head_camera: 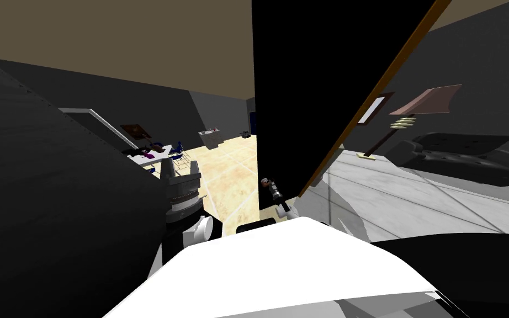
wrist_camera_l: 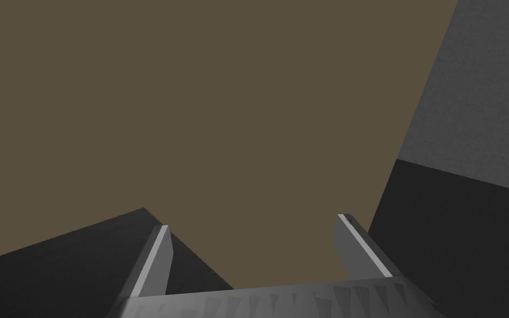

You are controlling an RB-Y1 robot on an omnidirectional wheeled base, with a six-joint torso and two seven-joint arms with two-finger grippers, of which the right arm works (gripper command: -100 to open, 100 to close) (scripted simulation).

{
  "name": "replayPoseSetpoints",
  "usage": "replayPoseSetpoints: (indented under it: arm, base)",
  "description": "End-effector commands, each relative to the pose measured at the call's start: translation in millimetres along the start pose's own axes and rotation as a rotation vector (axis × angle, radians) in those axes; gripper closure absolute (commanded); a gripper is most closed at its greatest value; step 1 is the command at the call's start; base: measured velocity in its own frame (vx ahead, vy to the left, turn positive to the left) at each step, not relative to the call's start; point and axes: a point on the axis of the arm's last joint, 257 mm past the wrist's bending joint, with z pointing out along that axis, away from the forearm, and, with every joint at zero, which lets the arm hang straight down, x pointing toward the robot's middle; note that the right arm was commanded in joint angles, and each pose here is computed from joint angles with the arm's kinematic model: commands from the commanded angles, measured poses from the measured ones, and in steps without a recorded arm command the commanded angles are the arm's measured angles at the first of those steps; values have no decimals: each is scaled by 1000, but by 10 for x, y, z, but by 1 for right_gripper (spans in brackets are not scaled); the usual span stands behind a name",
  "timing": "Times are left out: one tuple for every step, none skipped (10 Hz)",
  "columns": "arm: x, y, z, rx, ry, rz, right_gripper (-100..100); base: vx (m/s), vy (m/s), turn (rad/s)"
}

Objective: Push the door open

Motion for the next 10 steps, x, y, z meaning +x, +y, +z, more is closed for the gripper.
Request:
replayPoseSetpoints:
  arm:
    - [-87,8,-1,-1,-15,-12,100]
    - [-124,11,-2,-2,-22,-17,100]
    - [-182,18,-3,-3,-34,-25,100]
    - [-223,22,-5,-4,-42,-30,100]
    - [-286,30,-7,-6,-57,-37,100]
    - [-328,35,-9,-6,-67,-42,100]
    - [-328,35,-9,-6,-67,-42,100]
    - [-407,44,-14,-8,-88,-51,100]
    - [-442,48,-17,-9,-100,-54,100]
    - [-476,52,-20,-10,-111,-57,100]
  base:
    - [138,32,-99]
    - [212,37,-79]
    - [238,11,-76]
    - [207,39,-75]
    - [194,53,-151]
    - [245,54,-95]
    - [184,29,5]
    - [206,10,-130]
    - [261,35,-170]
    - [214,82,-85]
